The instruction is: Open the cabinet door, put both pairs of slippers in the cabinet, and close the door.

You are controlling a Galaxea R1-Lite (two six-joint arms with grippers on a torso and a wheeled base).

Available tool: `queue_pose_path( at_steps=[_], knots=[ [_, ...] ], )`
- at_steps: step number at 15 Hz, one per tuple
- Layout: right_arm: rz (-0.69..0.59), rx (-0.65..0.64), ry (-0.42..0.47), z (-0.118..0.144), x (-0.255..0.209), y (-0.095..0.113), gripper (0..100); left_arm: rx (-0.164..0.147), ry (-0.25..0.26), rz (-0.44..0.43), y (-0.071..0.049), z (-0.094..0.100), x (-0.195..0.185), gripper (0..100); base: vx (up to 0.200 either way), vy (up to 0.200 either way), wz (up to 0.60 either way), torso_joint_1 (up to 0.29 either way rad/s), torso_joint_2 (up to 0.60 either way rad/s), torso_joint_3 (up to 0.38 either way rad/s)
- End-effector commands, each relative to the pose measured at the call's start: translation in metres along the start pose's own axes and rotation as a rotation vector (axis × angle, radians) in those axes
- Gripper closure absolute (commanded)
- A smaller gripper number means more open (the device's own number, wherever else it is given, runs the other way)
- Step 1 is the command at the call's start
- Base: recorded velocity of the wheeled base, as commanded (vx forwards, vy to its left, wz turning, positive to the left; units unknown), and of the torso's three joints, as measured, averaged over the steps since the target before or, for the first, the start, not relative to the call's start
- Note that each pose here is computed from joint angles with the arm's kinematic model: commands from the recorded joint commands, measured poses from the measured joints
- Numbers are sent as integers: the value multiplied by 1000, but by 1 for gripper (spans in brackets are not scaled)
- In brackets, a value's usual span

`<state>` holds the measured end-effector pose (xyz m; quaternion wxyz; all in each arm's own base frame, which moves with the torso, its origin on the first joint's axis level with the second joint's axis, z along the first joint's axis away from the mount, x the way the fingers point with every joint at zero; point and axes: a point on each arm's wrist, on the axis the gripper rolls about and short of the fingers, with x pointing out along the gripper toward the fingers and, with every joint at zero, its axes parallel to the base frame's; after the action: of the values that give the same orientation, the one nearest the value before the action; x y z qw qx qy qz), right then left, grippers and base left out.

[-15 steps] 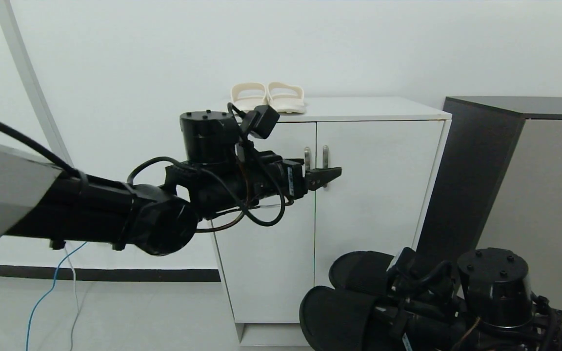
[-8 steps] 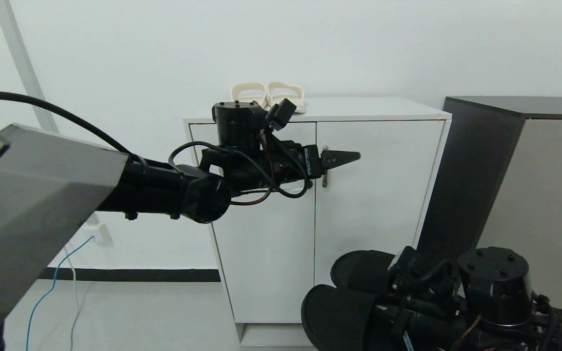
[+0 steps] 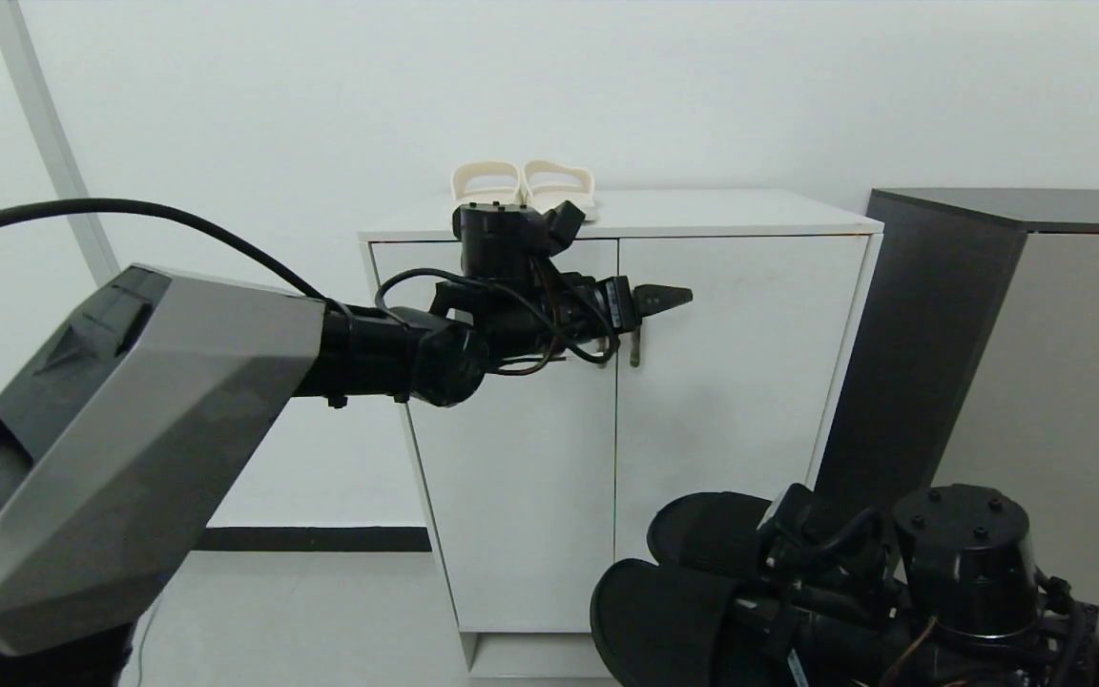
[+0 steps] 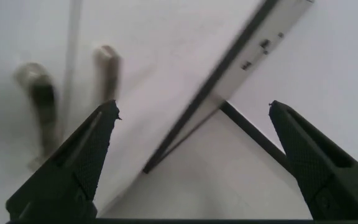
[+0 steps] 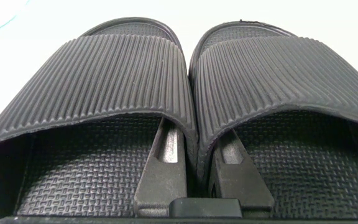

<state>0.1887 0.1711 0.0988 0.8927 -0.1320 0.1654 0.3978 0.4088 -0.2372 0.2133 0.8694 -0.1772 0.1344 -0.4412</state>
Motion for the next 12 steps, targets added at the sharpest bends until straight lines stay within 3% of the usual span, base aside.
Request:
queue_pose_path(
  at_steps=[1,12],
  knots=[
    [2,-1,7,-2,1,0,100,-1,-5,19,5,-2,7,0,0,0,0,0,0,0],
    [3,-1,14,-4,0,0,100,-11,12,31,16,-6,24,0,0,0,0,0,0,0]
  ],
)
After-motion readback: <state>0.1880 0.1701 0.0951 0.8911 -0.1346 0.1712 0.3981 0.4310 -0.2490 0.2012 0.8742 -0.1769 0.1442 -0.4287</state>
